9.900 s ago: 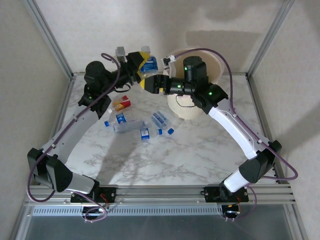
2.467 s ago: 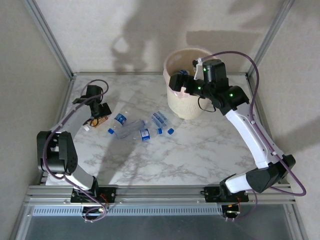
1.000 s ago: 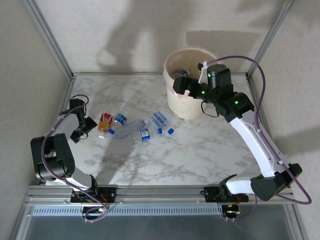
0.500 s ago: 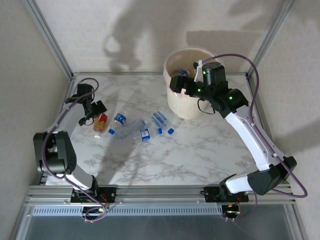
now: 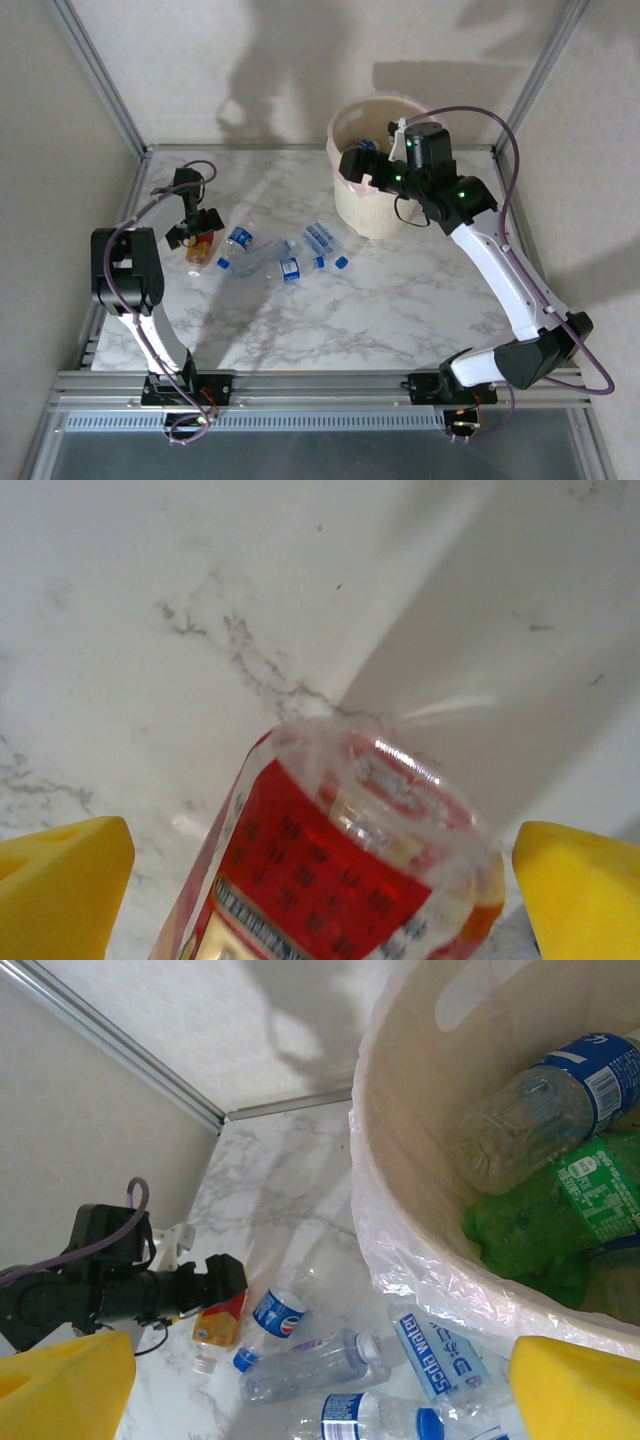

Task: Put the plastic bottles in the bin

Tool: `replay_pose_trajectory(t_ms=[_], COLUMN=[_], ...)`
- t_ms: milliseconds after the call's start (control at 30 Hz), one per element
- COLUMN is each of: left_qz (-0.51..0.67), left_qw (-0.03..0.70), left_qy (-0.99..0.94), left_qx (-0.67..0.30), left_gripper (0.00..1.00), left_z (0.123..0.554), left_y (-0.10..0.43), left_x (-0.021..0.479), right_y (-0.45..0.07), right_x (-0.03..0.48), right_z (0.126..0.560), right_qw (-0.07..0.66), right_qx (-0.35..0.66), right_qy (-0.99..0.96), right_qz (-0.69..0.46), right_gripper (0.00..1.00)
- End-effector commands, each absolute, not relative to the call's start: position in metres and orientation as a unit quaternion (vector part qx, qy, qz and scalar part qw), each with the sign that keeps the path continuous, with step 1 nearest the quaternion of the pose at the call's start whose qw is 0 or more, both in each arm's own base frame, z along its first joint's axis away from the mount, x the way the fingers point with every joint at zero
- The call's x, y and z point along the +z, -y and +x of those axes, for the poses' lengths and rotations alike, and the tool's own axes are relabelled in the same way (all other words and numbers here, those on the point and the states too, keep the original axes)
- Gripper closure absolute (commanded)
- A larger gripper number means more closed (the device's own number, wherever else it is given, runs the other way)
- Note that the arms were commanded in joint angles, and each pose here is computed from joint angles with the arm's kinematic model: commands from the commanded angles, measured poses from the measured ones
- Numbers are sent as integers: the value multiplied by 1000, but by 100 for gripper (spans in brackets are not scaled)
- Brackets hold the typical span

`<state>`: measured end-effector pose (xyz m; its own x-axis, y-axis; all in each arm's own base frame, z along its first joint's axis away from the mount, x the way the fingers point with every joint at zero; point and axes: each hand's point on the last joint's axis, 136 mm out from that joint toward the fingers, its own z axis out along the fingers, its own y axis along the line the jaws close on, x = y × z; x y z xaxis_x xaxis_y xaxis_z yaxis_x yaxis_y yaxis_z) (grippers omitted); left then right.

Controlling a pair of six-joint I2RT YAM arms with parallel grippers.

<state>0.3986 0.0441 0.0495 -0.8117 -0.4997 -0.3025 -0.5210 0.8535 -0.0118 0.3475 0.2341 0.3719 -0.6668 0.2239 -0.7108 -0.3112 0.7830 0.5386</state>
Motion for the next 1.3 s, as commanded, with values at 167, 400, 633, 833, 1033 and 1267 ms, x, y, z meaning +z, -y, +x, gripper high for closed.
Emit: replay_pose_trajectory(t_ms=[167, 400, 633, 833, 1033, 1267], left_qz=[-250, -255, -266, -276, -303, -309], left_qw=[120, 118, 137, 163, 246, 347], left_qy=[-960, -959, -954, -947, -919, -813], left_qx=[44, 34, 33, 29, -56, -351], left_gripper=[10, 21, 33, 38, 40, 36], left_z=[401, 400, 403, 406, 423, 447], left_y=[-41, -38, -39, -40, -23, 61], left_x=[26, 25, 39, 66, 153, 297], right_y=[-232, -230, -229, -232, -261, -335], right_x=[389, 386, 386, 387, 396, 407], right_z=[339, 336, 335, 332, 318, 274], right_qw=[419, 417, 417, 415, 401, 379], right_qx=[339, 340, 342, 349, 392, 427], right_qy=[-842, -843, -842, -840, -823, -792], right_qz=[-22, -15, -14, -23, -83, -219], right_gripper=[3, 4, 6, 6, 7, 1])
